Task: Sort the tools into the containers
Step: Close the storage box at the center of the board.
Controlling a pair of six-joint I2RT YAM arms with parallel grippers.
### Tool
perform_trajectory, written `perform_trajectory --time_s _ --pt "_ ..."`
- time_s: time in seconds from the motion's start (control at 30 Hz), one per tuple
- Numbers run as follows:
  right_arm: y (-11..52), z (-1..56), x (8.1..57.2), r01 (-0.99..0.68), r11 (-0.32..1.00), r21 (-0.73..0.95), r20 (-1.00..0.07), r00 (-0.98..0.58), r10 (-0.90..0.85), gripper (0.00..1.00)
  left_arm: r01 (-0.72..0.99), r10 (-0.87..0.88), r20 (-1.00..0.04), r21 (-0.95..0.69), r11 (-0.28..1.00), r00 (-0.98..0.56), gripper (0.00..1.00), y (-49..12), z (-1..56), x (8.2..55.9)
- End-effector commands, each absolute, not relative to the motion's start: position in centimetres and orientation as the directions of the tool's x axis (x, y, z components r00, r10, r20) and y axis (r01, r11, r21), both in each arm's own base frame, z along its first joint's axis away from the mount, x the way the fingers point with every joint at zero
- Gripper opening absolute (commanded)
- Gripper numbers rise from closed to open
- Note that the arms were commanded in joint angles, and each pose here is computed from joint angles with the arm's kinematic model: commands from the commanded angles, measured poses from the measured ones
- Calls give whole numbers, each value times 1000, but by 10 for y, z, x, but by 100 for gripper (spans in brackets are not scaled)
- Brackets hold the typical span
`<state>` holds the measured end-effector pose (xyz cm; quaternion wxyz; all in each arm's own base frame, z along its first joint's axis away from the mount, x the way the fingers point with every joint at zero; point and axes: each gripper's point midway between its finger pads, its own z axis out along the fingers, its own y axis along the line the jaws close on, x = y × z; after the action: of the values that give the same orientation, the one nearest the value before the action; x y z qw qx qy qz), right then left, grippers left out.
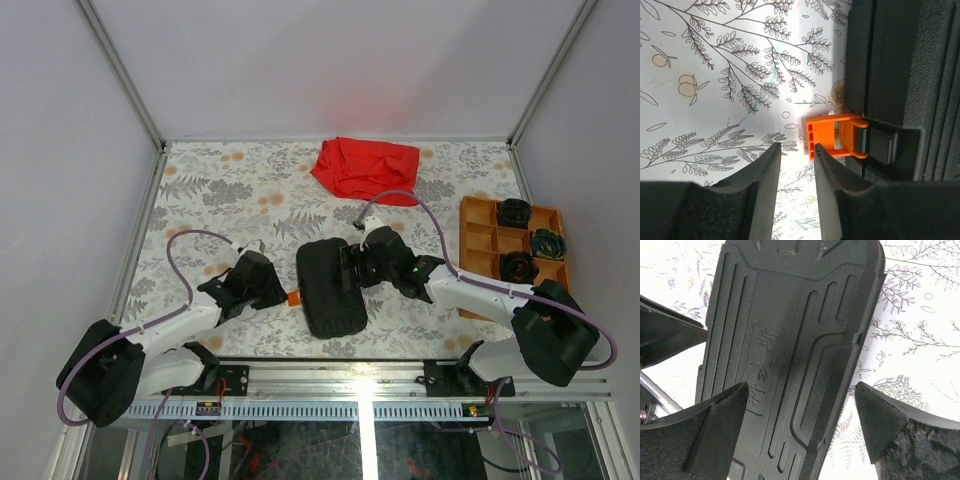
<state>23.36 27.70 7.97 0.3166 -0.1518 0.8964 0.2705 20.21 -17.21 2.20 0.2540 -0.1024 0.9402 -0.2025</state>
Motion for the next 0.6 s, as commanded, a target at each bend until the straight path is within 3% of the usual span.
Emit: perform_trajectory --time_s 0.0,0.23,0.4,0.57 --pt "280 89 243 -437 822 365 -675 -732 -90 96 -86 -300 -473 -422 903 -828 36 -166 29 204" --pt "282 72 237 -431 817 383 -645 -758 -97 99 -87 -322 -490 -443 893 -810 59 -164 35 203" --pt "281 58 238 -404 833 379 -620 -779 -96 99 -87 -325 -491 -446 891 -809 63 -165 37 204" --pt "261 39 245 -246 903 351 -576 -817 1 94 -84 -329 -489 -457 885 -808 65 -168 40 206"
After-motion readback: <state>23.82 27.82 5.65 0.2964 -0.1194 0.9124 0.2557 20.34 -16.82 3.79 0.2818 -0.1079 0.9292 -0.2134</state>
